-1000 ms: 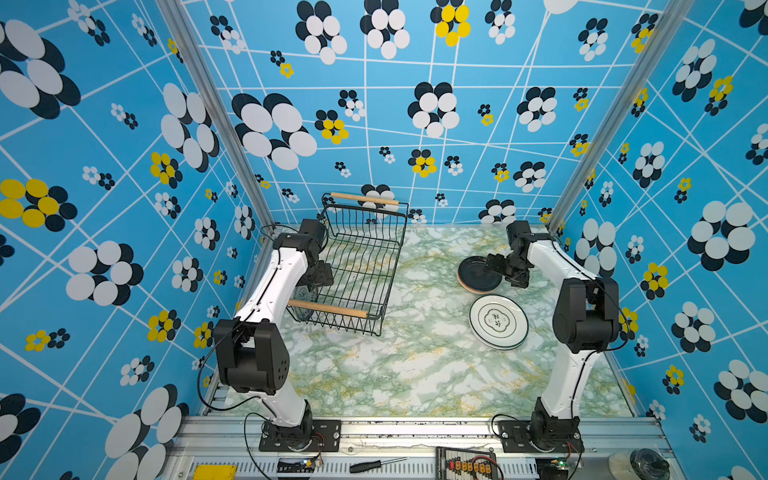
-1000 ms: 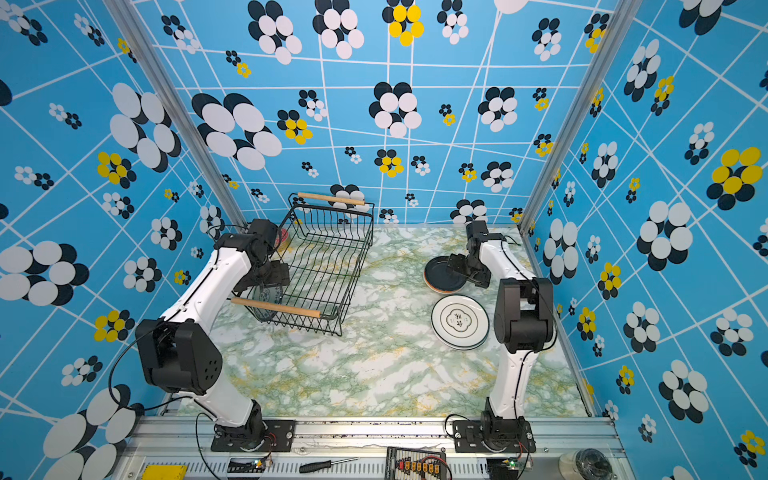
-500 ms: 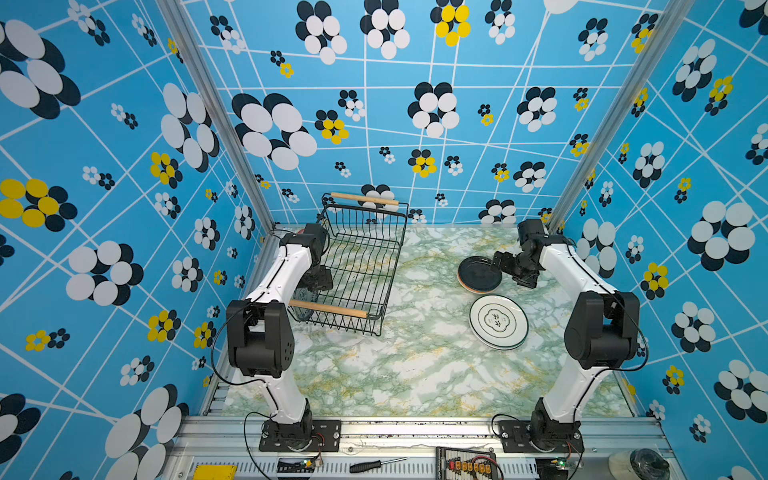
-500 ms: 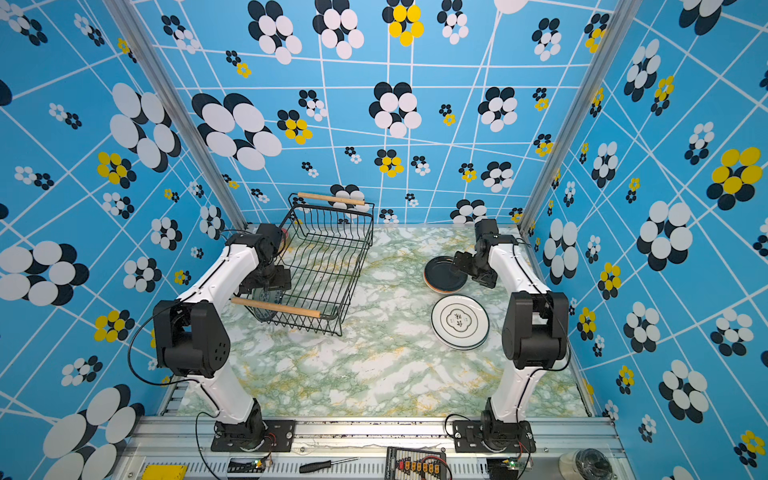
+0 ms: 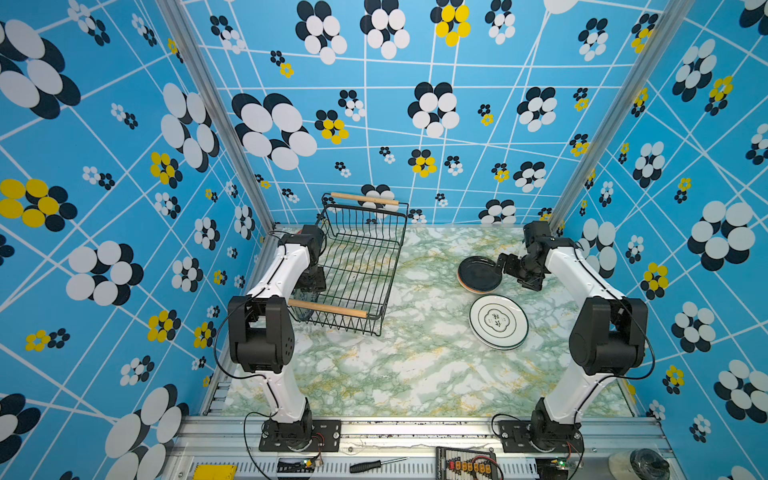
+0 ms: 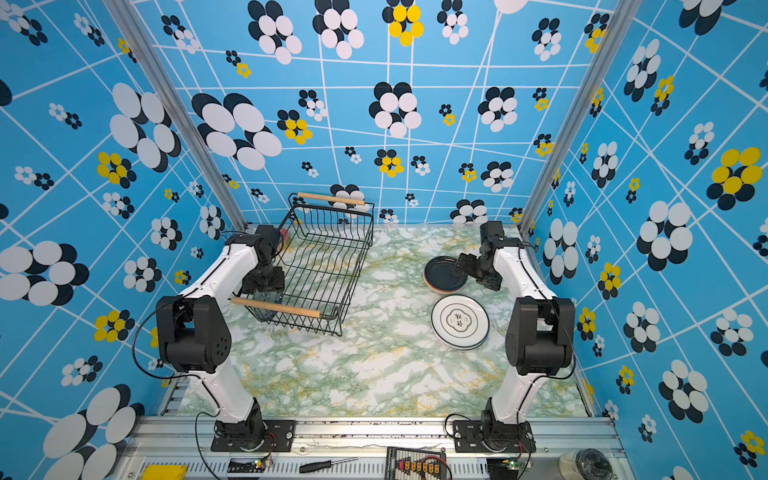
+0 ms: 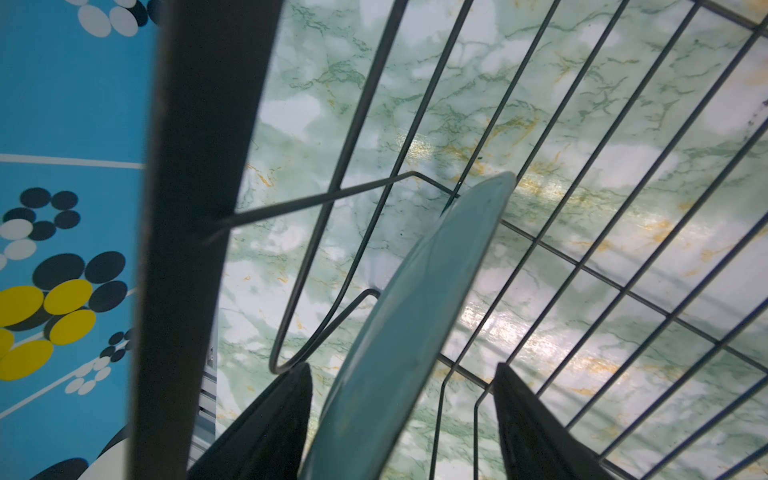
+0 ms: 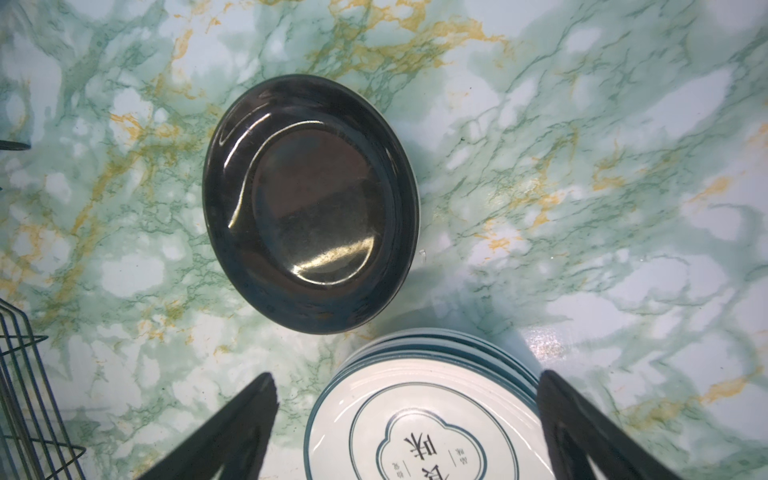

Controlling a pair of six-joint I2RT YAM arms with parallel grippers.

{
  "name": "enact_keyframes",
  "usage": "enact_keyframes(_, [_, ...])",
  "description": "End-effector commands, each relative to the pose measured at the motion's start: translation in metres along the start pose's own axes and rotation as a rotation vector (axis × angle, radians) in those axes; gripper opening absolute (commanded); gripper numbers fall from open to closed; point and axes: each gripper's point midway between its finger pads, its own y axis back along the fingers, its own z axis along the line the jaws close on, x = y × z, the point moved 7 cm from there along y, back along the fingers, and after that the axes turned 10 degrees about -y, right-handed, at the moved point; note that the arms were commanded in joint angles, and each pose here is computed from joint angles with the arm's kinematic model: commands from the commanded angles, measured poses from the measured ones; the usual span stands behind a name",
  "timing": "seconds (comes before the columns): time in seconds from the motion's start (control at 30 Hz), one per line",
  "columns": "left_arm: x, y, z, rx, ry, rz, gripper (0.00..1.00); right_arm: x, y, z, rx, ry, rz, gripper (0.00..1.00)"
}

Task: Unload the plates from the dish rack
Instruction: 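Raise the right gripper away from the dark brown plate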

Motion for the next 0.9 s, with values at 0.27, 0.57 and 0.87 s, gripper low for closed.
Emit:
enact_keyframes(0.27, [0.01,-0.012,0.005,-0.035,-0.022,0.069,0.56,0.009,0.016,-0.012,0.01,0.008,-0.013,0.99])
enact_keyframes(0.57, [0.015,-0.014,0.006,-0.047,-0.021,0.086,0.38,0.013,0.021,-0.021,0.013,-0.001,-0.018,0.99])
enact_keyframes(0.87, [0.018,-0.01,0.007,-0.045,-0.03,0.097,0.24,0.016,0.026,-0.024,0.01,-0.003,-0.025,0.99])
